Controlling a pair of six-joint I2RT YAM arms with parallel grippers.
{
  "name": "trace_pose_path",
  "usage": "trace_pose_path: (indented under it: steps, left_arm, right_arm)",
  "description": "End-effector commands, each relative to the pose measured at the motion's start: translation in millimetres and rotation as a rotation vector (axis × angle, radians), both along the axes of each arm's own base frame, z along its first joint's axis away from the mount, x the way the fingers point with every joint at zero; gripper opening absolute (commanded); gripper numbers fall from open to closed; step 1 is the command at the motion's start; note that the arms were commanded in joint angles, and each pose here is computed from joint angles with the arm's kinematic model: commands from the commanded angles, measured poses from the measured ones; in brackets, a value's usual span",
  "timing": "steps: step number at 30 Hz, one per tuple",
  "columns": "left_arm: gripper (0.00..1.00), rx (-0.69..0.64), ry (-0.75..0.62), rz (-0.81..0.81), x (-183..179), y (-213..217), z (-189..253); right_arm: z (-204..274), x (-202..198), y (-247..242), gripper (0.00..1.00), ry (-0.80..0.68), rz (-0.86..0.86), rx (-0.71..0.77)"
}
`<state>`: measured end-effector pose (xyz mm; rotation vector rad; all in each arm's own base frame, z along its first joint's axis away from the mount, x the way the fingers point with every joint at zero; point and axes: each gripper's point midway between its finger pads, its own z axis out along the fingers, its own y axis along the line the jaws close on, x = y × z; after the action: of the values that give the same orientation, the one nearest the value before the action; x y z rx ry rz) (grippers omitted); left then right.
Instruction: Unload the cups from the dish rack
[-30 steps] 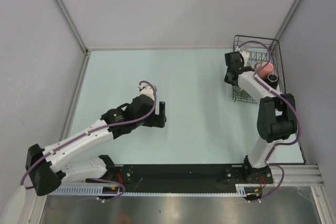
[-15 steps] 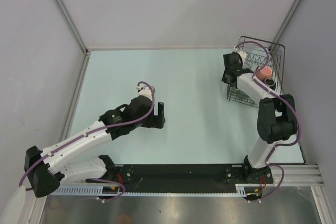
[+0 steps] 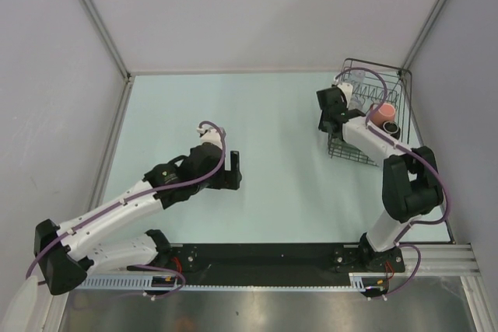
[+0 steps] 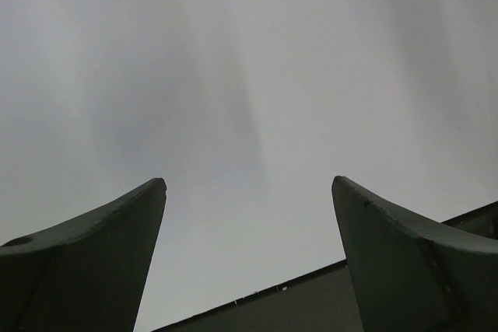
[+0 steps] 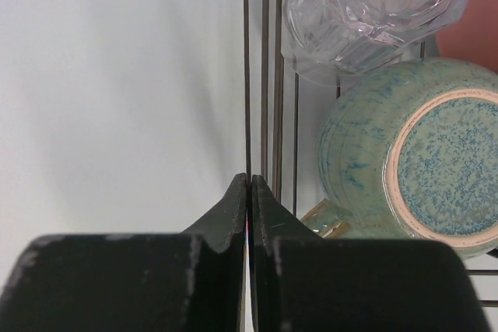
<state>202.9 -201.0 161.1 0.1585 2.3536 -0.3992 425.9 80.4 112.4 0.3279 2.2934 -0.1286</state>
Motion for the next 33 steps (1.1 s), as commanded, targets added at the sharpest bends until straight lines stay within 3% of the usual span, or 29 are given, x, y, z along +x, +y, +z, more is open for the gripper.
trace_pose_path:
  steps: [1,11,23,33]
  left_arm:
    - [0.93,-0.017,-0.041,0.049,5.2,7.6,13.3]
    - [0.93,-0.004,-0.072,0.084,4.3,21.4,23.0]
    - [0.93,-0.023,-0.080,0.115,-4.2,35.3,25.1]
    - [0.93,-0.034,-0.094,0.148,-10.6,48.9,29.6]
  right_arm:
    - [-6.3,-38.7,45.0,0.00,0.068,0.042,0.077]
    - [17.1,-80.2,152.1,0.00,0.037,0.154,0.142]
    - [3.9,-106.6,230.9,0.00,0.072,0.128,0.235]
    - [-0.4,-130.8,311.9,0.00,0.103,0.321,0.209]
